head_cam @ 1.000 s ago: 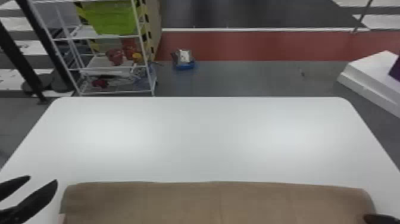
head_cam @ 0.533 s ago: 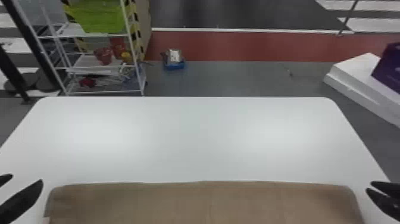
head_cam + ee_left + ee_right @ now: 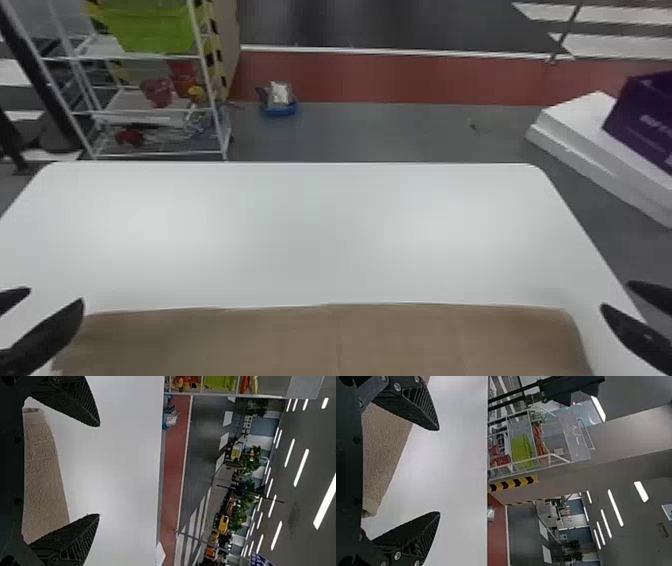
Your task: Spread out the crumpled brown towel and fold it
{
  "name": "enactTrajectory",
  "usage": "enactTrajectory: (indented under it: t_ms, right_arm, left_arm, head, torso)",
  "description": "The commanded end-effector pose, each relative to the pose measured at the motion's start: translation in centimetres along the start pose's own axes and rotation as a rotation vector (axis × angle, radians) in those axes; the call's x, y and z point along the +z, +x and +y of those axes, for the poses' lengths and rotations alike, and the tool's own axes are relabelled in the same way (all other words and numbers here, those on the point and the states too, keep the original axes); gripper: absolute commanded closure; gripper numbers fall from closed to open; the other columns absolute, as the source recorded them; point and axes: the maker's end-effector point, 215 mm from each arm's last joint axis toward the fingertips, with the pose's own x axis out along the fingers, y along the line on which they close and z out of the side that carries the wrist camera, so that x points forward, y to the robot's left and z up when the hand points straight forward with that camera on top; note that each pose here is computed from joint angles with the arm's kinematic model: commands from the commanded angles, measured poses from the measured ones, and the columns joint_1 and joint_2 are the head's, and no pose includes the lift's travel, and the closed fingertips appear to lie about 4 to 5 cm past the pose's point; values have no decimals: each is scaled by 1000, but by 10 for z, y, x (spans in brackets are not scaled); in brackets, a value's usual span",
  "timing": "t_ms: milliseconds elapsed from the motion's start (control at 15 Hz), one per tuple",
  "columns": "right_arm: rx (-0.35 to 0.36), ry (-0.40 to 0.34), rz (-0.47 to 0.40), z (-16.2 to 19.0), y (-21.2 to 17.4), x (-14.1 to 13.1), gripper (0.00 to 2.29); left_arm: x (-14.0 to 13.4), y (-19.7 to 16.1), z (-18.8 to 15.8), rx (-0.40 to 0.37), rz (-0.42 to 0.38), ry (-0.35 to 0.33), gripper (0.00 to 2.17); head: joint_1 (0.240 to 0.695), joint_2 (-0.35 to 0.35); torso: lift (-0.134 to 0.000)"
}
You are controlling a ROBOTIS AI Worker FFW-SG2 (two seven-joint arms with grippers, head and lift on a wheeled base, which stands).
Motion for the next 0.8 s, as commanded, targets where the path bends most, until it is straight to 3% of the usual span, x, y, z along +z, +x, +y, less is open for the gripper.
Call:
enactTrajectory:
  t_ms: [0, 733]
  right_arm:
    - [-2, 28, 53, 5, 1, -6, 66]
    - [-15, -5, 71, 9, 4, -5, 97]
  left_arm:
    - [-9, 5, -7, -3, 16, -4, 87]
    - [-9, 11, -3, 11, 4, 24, 83]
  head:
    - [695, -66]
    - [695, -68]
  torso:
    - [-124]
    - [-124]
